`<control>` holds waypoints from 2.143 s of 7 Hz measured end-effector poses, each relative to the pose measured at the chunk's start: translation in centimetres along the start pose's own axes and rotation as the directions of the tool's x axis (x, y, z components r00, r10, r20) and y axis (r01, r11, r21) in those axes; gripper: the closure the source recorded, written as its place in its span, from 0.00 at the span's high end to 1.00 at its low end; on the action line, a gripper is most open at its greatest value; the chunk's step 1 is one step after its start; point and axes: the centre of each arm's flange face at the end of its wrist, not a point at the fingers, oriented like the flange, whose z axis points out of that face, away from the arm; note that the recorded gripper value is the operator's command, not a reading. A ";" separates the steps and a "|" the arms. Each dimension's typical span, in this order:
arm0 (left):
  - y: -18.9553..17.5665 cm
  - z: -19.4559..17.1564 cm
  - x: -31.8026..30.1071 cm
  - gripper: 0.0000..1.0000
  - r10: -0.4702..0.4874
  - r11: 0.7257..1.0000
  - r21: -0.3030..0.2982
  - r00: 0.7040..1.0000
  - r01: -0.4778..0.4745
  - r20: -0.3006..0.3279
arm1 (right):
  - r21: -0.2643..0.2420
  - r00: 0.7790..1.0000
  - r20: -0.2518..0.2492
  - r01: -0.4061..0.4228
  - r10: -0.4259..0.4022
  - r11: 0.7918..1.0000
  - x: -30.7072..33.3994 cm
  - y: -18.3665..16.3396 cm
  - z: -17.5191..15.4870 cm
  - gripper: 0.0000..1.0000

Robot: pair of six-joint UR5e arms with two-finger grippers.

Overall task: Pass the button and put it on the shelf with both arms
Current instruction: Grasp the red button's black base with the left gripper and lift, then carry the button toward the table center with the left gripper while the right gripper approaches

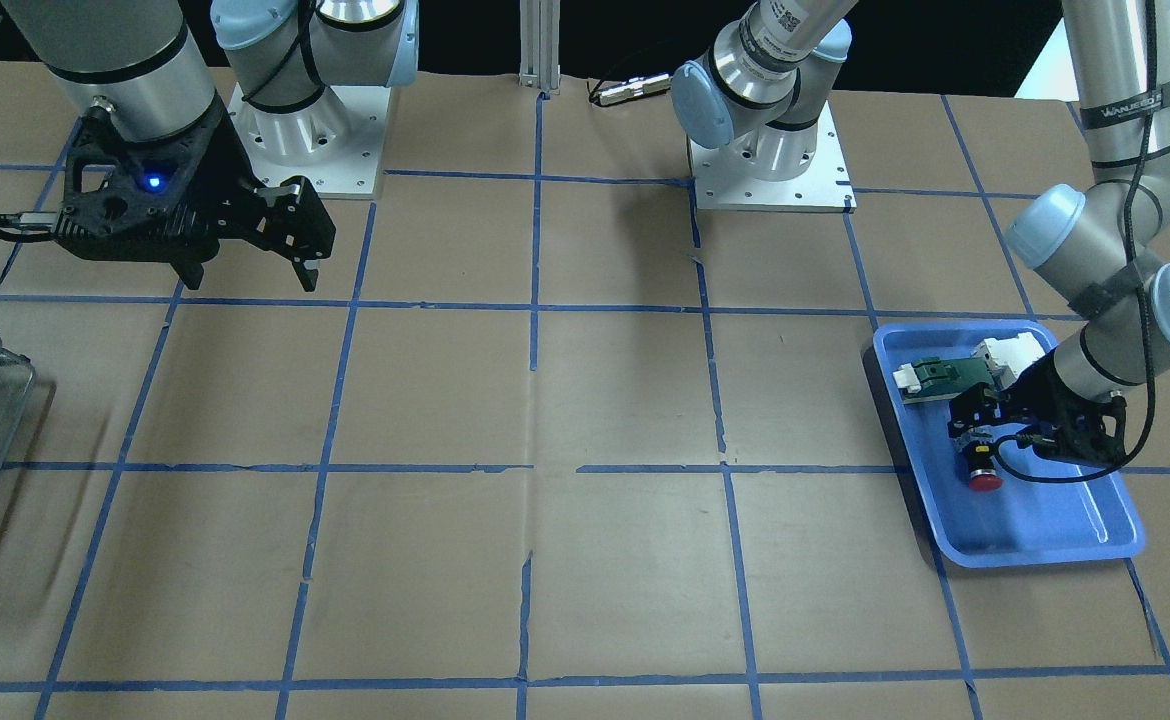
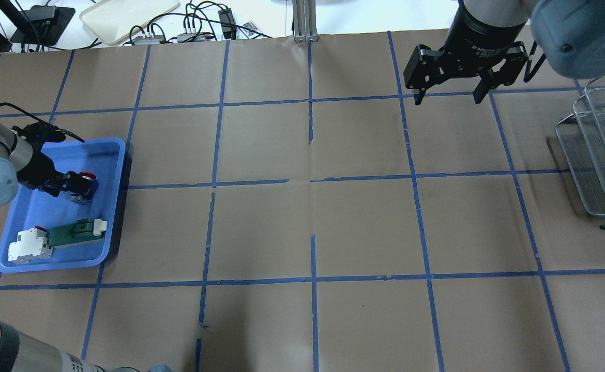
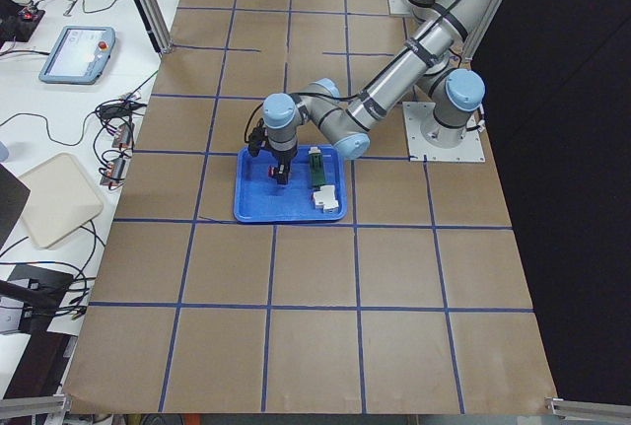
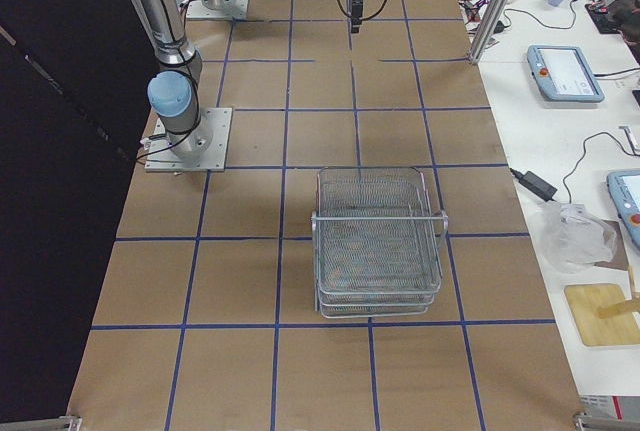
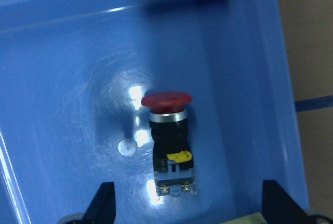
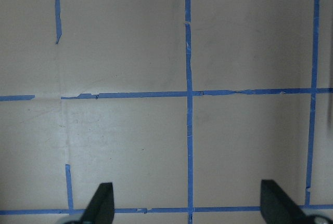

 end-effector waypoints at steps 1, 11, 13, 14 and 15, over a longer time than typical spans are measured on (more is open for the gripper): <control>0.0 0.9 -0.2 0.25 -0.006 1.000 -0.004 1.000 0.006 -0.007 | 0.001 1.000 0.001 0.000 0.000 1.000 0.0 0.0 0.0 0.79; -7.9 -13.3 16.3 0.00 0.586 0.809 0.091 0.810 -0.581 -0.034 | 0.011 0.997 0.018 0.079 -0.079 0.997 0.3 -0.2 -0.3 1.00; -9.8 -16.9 29.1 0.00 0.776 0.627 0.141 0.630 -0.766 -0.031 | 0.010 0.996 0.018 0.084 -0.085 0.996 0.3 -0.1 -0.3 1.00; -9.9 -18.4 35.2 0.00 0.843 0.532 0.177 0.538 -0.828 -0.018 | 0.011 0.995 0.018 0.094 -0.095 0.995 0.4 -0.1 -0.3 1.00; -9.5 -20.0 41.0 0.00 0.892 0.442 0.218 0.452 -0.870 -0.003 | 0.011 0.990 0.017 0.140 -0.140 0.990 0.7 -0.2 -0.3 1.00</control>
